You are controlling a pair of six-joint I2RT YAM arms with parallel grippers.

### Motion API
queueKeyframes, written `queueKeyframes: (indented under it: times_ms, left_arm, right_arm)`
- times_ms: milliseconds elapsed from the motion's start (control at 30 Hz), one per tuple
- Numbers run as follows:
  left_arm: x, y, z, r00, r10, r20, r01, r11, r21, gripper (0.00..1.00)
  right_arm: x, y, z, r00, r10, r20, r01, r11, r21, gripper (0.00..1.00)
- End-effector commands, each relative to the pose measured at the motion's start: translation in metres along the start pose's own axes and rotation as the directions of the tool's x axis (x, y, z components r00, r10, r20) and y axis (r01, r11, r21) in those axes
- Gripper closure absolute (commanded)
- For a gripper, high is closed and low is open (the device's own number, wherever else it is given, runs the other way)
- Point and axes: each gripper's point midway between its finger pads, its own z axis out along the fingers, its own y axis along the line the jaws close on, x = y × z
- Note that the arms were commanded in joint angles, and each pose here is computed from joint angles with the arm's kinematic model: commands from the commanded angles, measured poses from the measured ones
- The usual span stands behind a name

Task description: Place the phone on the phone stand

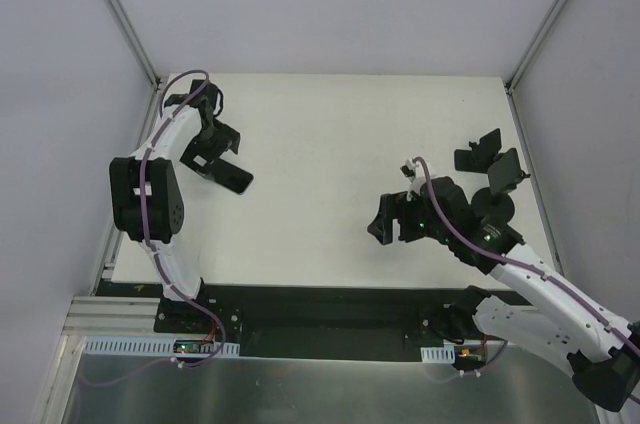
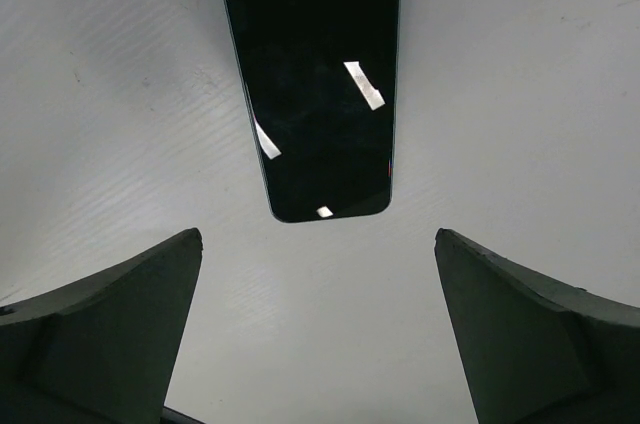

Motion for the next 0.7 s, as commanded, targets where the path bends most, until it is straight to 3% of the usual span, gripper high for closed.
queueKeyframes:
  times_ms: [0, 400, 667]
  left_arm:
    - [0.000, 0.009, 0.008, 0.989, -0.133, -0.058, 0.126, 0.986, -0.109, 0.01]
    - [-0.009, 0.014, 0.045, 0.971, -0.219, -0.090, 0.196, 0.957, -0.213, 0.01]
    - [-0.014, 0.014, 0.057, 0.975, -0.207, -0.083, 0.183, 0.955, -0.232, 0.01]
  right_arm:
    - [0.014, 0.011, -0.008, 0.999, 0.038, -0.001, -0.038, 0.995, -0.092, 0.12]
    - [0.006, -0.012, -0.027, 0.993, 0.036, 0.115, -0.037, 0.999, 0.001, 0.11]
    - [0.006, -0.013, -0.030, 0.994, 0.023, 0.108, -0.024, 1.000, 0.008, 0.11]
